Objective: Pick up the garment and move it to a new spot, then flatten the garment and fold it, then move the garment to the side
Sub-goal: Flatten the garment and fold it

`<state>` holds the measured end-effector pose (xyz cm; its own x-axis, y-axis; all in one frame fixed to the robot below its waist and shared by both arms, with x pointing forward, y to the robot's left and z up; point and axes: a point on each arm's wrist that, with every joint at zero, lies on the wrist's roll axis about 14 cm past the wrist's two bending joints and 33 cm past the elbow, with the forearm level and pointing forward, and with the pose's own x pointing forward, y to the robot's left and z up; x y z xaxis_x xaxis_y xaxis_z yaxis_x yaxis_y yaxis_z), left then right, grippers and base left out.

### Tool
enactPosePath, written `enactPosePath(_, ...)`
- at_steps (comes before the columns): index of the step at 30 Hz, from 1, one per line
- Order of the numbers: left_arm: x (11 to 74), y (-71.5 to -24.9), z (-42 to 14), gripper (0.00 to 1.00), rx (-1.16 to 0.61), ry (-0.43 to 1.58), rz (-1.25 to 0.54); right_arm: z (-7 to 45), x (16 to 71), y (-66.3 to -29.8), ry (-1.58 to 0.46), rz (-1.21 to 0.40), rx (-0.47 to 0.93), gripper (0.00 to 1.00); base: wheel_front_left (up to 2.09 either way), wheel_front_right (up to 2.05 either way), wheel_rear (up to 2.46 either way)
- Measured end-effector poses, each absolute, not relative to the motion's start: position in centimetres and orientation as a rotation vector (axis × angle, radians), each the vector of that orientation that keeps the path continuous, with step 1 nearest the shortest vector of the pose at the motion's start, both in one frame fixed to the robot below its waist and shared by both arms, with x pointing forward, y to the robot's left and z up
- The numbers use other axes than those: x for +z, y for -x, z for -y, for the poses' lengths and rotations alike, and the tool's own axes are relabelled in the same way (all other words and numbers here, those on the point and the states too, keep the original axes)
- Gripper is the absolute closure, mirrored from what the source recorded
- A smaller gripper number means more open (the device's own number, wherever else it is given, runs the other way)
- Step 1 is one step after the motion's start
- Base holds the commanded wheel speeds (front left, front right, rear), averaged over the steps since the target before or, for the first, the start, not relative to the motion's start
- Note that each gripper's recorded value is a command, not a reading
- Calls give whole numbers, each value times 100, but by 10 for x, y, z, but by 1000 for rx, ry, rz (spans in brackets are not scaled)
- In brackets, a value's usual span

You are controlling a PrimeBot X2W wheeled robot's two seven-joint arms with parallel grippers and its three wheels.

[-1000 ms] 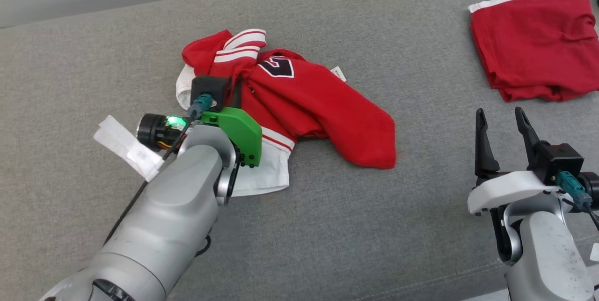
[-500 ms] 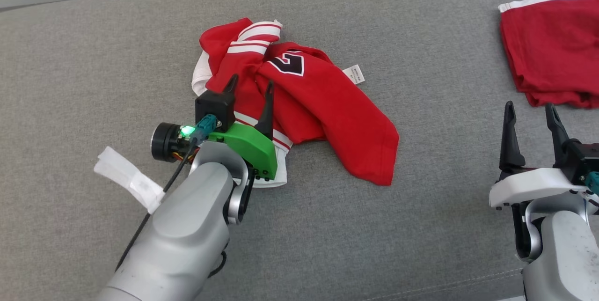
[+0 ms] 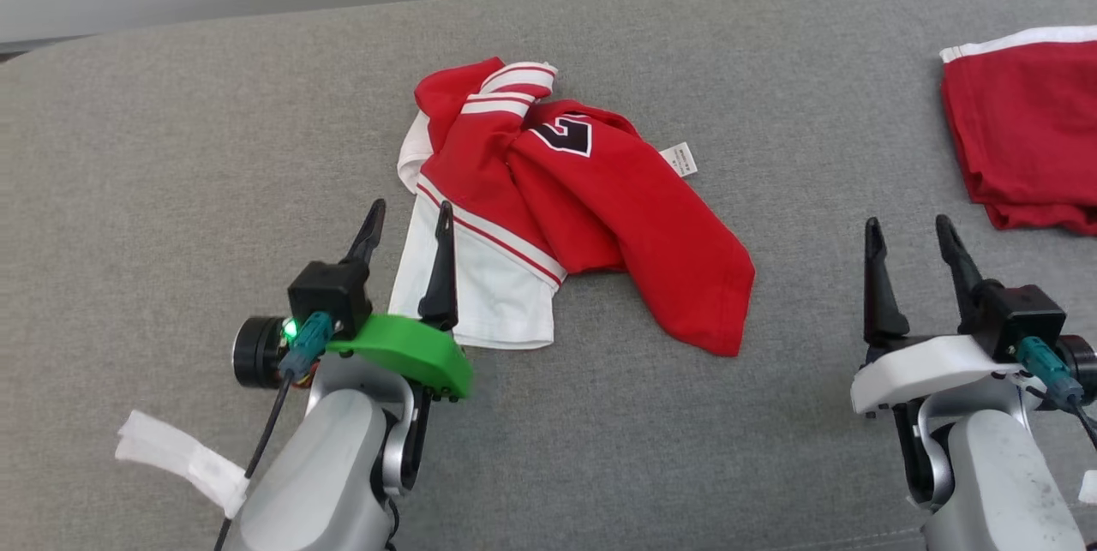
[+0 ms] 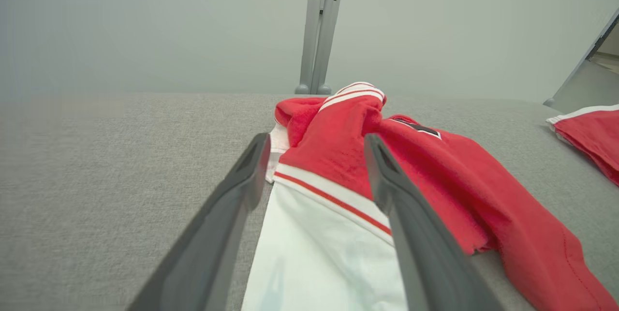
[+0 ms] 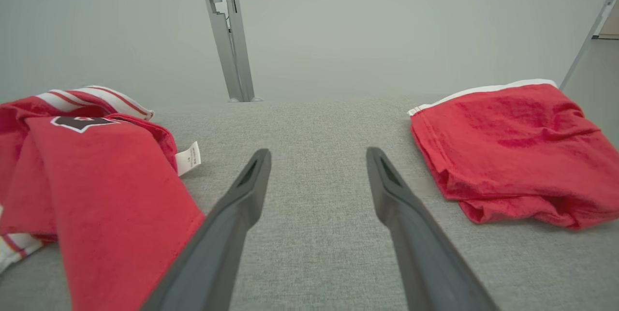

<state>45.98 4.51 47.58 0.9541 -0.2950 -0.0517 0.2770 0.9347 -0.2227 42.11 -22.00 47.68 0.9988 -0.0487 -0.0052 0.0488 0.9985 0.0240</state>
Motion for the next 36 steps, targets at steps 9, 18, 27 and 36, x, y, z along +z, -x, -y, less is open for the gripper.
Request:
enactPosePath(9, 474, -418, -89, 0, -169, 243, -76, 181, 491, -410, -72, 32, 58, 0, 0, 0, 0)
enactPosePath(18, 472, -382, -117, 0, -84, 257, -67, 146, 498, -395, -113, 45, 158, 0, 0, 0, 0)
enactPosePath(27, 479, -375, -123, 0, -69, 257, -42, 129, 499, -391, -125, 45, 207, 0, 0, 0, 0)
enactPosePath(36, 478, -375, -125, 0, -65, 257, -44, 128, 496, -391, -128, 35, 209, 0, 0, 0, 0)
